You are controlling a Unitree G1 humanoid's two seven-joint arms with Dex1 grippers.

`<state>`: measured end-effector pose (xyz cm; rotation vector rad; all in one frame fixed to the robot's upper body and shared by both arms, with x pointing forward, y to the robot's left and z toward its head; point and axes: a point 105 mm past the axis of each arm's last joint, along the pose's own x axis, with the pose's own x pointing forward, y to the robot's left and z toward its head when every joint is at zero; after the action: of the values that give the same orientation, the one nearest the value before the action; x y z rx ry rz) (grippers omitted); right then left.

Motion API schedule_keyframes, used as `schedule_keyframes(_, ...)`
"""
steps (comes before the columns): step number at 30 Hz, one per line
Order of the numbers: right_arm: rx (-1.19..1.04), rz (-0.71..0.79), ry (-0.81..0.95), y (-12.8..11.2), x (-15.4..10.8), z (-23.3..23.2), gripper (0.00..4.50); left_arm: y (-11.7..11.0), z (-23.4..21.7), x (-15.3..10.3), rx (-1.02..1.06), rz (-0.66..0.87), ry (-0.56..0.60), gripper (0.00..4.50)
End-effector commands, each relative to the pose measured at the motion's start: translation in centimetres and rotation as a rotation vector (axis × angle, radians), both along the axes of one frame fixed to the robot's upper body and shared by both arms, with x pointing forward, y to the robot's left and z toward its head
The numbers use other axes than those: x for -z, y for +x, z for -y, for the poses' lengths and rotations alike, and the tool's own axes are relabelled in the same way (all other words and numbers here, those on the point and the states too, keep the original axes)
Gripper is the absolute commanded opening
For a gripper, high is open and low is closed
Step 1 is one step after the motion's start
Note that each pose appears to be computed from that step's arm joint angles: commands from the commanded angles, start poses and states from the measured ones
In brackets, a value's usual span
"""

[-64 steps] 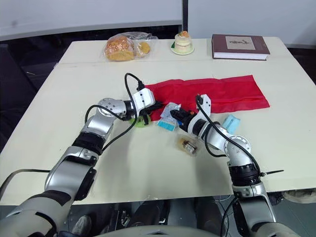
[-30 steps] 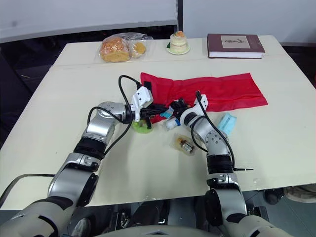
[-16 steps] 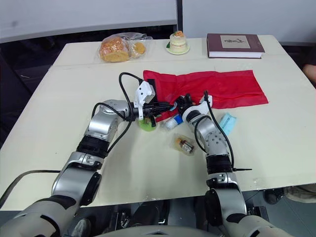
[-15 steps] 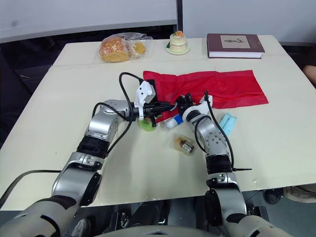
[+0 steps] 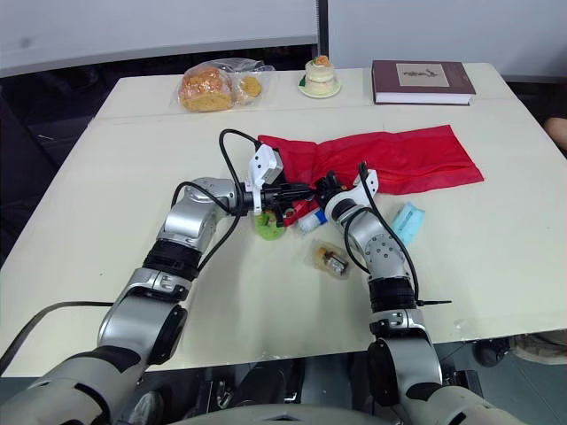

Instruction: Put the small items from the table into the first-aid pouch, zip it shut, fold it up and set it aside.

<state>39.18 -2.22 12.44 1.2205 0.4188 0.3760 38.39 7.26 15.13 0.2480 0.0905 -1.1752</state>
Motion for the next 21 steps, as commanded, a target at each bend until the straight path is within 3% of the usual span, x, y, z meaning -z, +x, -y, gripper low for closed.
schedule_keyframes(1, -0.094, 0.097, 0.042, -1.1, -3.3, -3.1, 2.45, 0.5, -0.2, -0.3, -0.005, 0.032, 0.014, 0.00)
schedule_keyframes(2, -0.098, 0.104, 0.038, -1.2, -3.3, -3.0, 2.76, 0.7, -0.6, 0.1, -0.020, 0.032, 0.027, 0.00)
schedule_keyframes(13, -0.151, 0.110, -0.068, -2.5, -2.4, -1.3, 2.76, 1.9, -2.3, 0.9, -0.070, 0.036, 0.049, 0.00)
schedule_keyframes(14, -0.153, 0.111, -0.080, -2.6, -2.3, -1.2, 2.36, 2.0, -2.3, 0.9, -0.070, 0.037, 0.049, 0.00)
schedule_keyframes(16, -0.158, 0.116, -0.094, -2.7, -2.3, -1.0, 2.02, 2.0, -2.4, 0.8, -0.067, 0.037, 0.048, 0.00)
schedule_keyframes(17, -0.157, 0.123, -0.121, -2.7, -2.3, -0.8, 1.30, 2.0, -2.4, 0.8, -0.067, 0.037, 0.047, 0.00)
schedule_keyframes(20, -0.156, 0.196, -0.263, -2.6, -2.6, -0.1, 0.16, 2.1, -2.6, 0.7, -0.067, 0.038, 0.046, 0.00)
schedule_keyframes(21, -0.162, 0.230, -0.310, -2.6, -2.9, 0.0, 0.04, 2.2, -2.7, 0.8, -0.067, 0.038, 0.049, 0.00)
